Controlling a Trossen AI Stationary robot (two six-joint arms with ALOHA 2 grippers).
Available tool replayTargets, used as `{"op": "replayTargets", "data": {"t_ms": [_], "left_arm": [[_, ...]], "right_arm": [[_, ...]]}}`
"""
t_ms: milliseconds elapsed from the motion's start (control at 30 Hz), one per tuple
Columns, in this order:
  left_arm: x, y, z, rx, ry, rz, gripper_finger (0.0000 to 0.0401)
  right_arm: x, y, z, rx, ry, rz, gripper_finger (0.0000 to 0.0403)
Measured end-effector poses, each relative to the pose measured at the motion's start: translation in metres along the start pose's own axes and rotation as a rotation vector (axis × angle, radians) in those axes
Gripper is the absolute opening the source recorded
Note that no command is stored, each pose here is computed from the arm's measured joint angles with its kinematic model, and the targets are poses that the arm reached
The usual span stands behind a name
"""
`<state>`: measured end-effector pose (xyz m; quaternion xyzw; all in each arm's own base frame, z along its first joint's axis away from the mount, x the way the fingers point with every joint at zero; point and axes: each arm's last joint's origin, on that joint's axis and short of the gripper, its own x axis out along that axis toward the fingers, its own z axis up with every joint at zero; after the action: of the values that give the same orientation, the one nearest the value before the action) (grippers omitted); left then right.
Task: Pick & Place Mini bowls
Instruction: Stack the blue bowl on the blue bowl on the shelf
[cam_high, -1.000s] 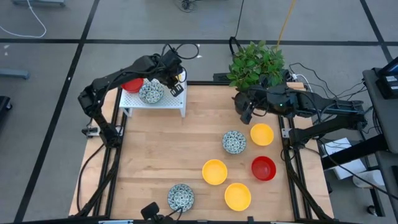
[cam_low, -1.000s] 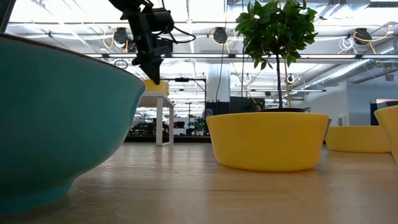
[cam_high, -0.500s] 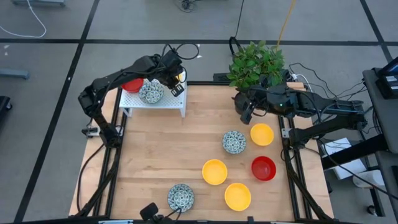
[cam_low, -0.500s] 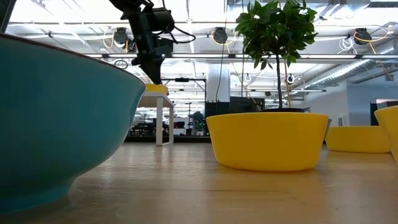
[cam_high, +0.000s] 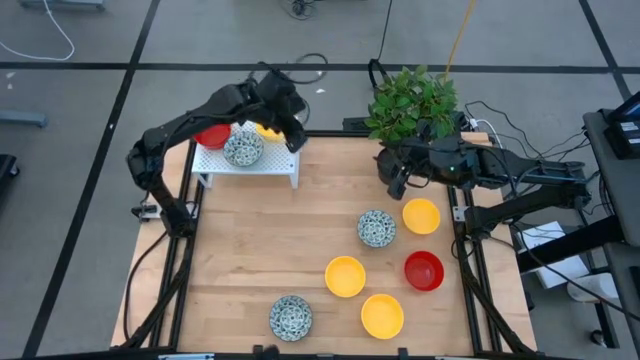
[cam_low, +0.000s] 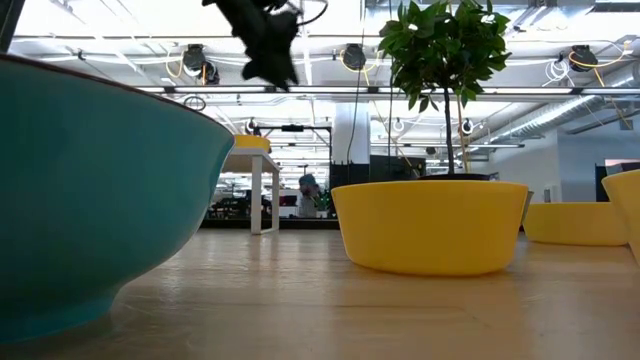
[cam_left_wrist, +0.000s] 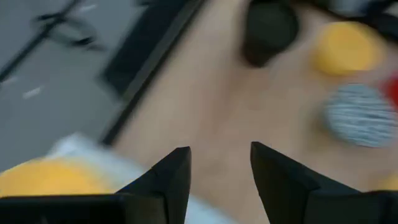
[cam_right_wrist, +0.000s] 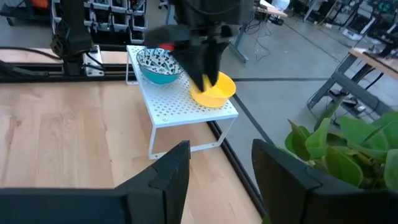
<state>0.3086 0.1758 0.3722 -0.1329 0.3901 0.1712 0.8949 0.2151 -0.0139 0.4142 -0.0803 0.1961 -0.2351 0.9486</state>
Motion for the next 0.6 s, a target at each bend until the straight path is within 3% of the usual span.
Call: {"op": "replayTargets", "data": {"t_ms": [133, 267, 433, 600], "left_arm": [[0.003, -0.036, 0.000, 0.059, -0.004, -0.145, 0.0168], [0.004, -0.075, -0.016, 0.101, 0.134, -0.232, 0.0157], [0.000, -0.123, -0.044, 0.036, 0.363, -0.281, 0.0150], [0.001, -0.174, -0.072, -0.070, 0.490, -0.290, 0.0150]], "right_arm": [[-0.002, -0.001, 0.000, -0.026, -0.002, 0.001, 0.0160], [-0.007, -0.003, -0.005, -0.045, 0.040, 0.004, 0.0160], [-0.014, -0.007, -0.010, -0.064, 0.076, 0.007, 0.0160], [-0.019, -0.009, -0.011, -0.075, 0.079, 0.007, 0.0160]]}}
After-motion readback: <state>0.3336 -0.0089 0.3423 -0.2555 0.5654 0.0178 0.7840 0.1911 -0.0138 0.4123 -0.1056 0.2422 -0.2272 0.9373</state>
